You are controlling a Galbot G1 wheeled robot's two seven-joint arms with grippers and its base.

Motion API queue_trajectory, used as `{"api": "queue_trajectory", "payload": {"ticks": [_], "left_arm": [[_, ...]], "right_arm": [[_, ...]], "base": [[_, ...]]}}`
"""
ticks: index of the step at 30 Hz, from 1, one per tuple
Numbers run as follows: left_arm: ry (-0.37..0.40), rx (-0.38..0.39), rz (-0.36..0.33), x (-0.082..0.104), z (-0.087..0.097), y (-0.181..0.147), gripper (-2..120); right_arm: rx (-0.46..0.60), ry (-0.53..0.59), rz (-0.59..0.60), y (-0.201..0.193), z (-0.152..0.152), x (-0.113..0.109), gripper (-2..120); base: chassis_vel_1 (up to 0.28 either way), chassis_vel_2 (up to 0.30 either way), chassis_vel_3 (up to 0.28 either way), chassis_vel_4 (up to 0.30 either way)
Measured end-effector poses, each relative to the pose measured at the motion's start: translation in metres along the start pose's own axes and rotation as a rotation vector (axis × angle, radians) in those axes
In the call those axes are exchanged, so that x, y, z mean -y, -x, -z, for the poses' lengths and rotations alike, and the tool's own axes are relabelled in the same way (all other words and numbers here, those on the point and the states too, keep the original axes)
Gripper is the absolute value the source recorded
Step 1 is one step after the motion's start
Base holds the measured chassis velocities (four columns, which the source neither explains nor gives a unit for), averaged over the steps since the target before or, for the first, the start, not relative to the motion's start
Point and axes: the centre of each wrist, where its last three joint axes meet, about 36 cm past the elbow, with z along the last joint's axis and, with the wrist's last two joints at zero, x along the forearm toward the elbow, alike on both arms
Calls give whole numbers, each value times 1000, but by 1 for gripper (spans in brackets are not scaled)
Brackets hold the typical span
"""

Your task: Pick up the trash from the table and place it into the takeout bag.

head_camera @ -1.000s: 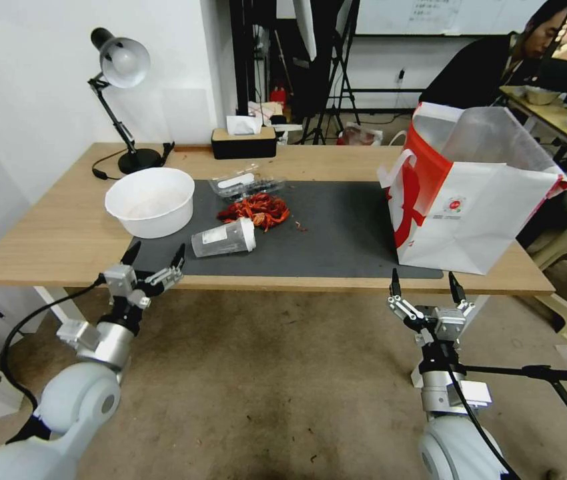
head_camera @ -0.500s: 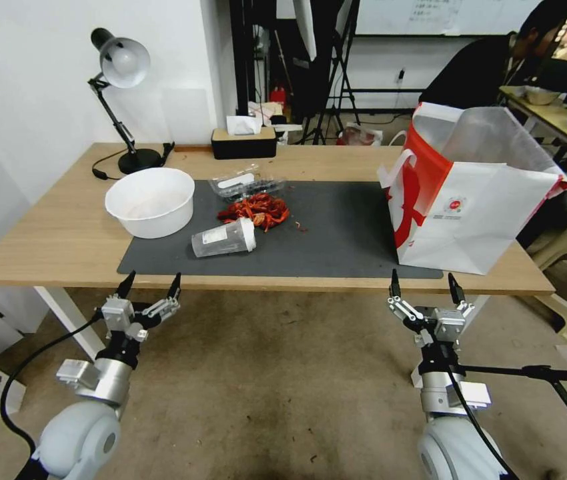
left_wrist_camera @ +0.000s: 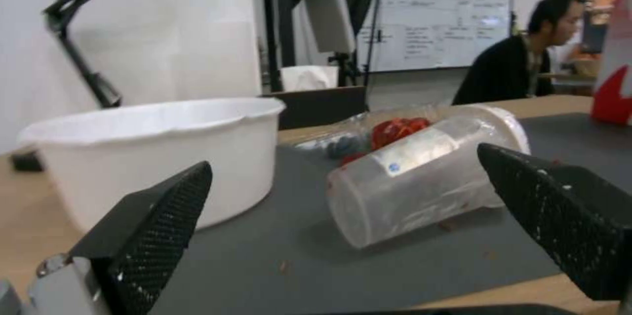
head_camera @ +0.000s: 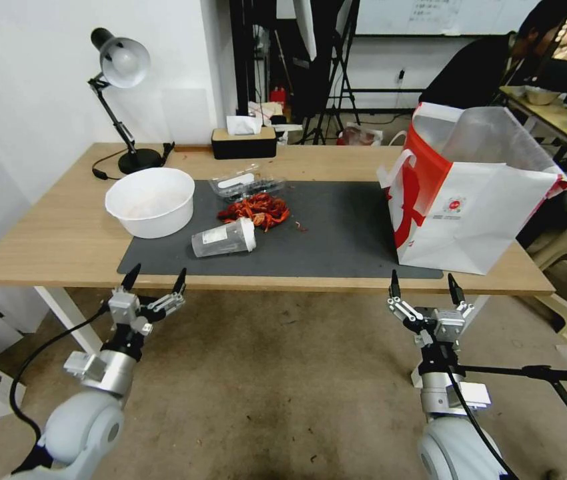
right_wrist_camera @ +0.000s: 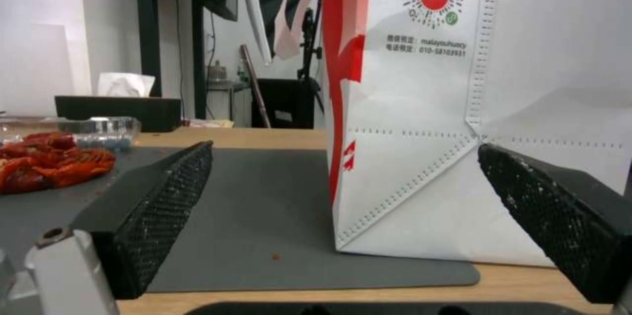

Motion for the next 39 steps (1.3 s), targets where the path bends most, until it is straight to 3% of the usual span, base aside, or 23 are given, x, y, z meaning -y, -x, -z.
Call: {"api": "queue_trajectory", "payload": {"ticks": [2, 5, 6, 10, 21, 29, 39], "left_arm": [[16, 8, -27, -3, 2, 8, 100], [63, 14, -132, -18, 9, 33, 100], [63, 14, -132, -18, 9, 33, 100], [77, -21, -260, -33, 15, 59, 100], [125, -119, -445, -74, 39, 89, 100], [171, -170, -503, -97, 57, 118, 100], [175, -222, -559, -108, 54, 137, 100]], "right_arm": [[0, 0, 0, 0, 0, 0, 100], [0, -4, -2, 0, 0, 2, 100], [0, -4, -2, 0, 0, 2, 100], [0, -2, -4, 0, -1, 1, 100], [1, 3, 10, 6, -4, -4, 100], [-1, 8, 21, 8, -6, -8, 100], [-5, 6, 28, 7, -7, -9, 100]], "base": [[0, 0, 0, 0], [0, 0, 0, 0], [0, 0, 0, 0], [0, 0, 0, 0], [0, 0, 0, 0], [0, 0, 0, 0], [0, 0, 0, 0]]}}
